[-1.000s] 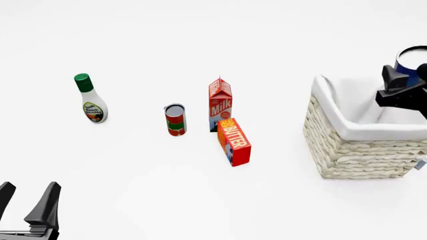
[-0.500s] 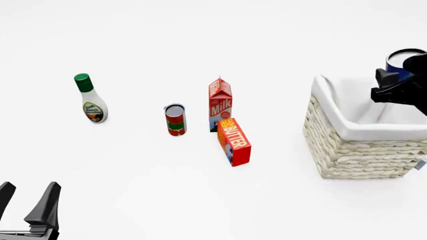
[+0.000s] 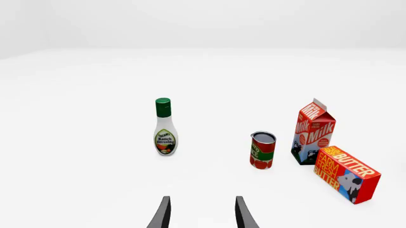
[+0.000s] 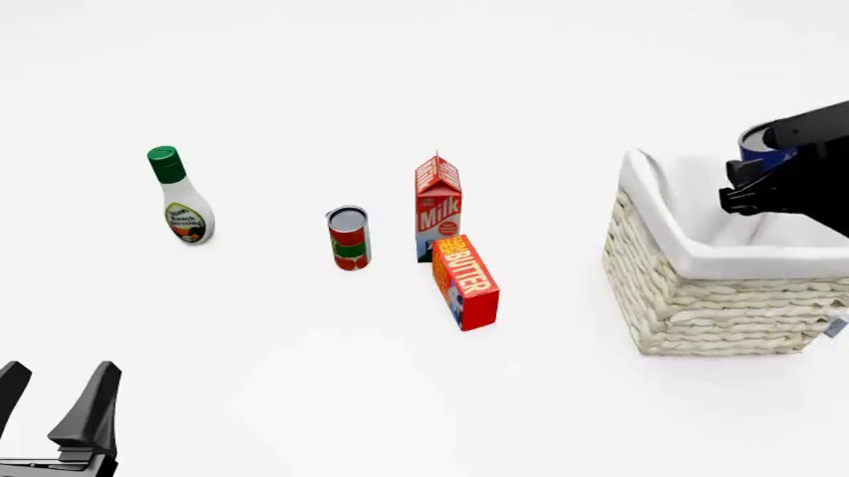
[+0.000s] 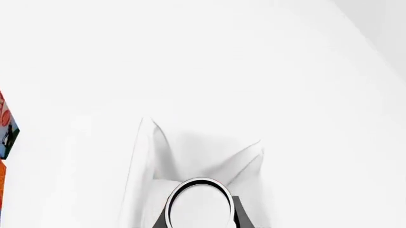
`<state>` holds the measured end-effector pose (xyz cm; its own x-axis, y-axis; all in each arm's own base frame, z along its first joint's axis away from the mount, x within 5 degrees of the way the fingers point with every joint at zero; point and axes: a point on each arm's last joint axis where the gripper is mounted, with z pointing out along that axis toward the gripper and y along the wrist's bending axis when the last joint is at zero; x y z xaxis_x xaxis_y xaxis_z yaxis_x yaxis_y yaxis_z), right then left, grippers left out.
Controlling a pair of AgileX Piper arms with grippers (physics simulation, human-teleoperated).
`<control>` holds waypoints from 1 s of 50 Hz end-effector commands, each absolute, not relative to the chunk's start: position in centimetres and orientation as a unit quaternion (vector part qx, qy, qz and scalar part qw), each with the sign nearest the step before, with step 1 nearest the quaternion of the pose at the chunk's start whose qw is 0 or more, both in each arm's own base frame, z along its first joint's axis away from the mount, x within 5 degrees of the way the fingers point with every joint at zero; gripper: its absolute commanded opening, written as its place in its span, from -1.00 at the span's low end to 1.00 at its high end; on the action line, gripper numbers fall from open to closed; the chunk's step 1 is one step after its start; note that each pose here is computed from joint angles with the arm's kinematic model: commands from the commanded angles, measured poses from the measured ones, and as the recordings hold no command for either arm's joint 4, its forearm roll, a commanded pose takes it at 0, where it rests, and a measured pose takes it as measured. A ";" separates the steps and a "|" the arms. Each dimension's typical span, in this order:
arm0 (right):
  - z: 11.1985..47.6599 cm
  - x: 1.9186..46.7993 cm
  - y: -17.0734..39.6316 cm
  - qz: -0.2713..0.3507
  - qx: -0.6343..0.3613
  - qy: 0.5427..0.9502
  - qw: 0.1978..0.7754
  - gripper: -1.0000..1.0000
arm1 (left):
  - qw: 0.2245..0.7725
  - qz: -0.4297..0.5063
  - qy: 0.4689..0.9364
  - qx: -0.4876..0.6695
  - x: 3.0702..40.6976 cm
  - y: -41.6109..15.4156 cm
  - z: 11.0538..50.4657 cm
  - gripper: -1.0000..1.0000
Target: Pick the alphabet soup and place it in the basket.
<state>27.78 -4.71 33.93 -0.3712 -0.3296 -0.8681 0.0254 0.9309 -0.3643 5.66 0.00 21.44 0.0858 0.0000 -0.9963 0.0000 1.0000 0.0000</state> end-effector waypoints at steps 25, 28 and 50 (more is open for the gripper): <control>32.4 30.7 -6.0 -0.160 -0.104 0.849 0.493 -1.00 | 0.737 0.000 0.676 0.000 5.7 0.0 21.4 1.00; 32.3 31.0 -6.1 -0.161 -0.105 0.851 0.489 -1.00 | 0.737 0.000 0.676 0.000 5.7 0.0 21.4 1.00; 30.1 33.2 -7.0 -0.159 -0.110 0.868 0.458 -1.00 | 0.737 0.000 0.676 0.000 5.7 0.0 21.4 1.00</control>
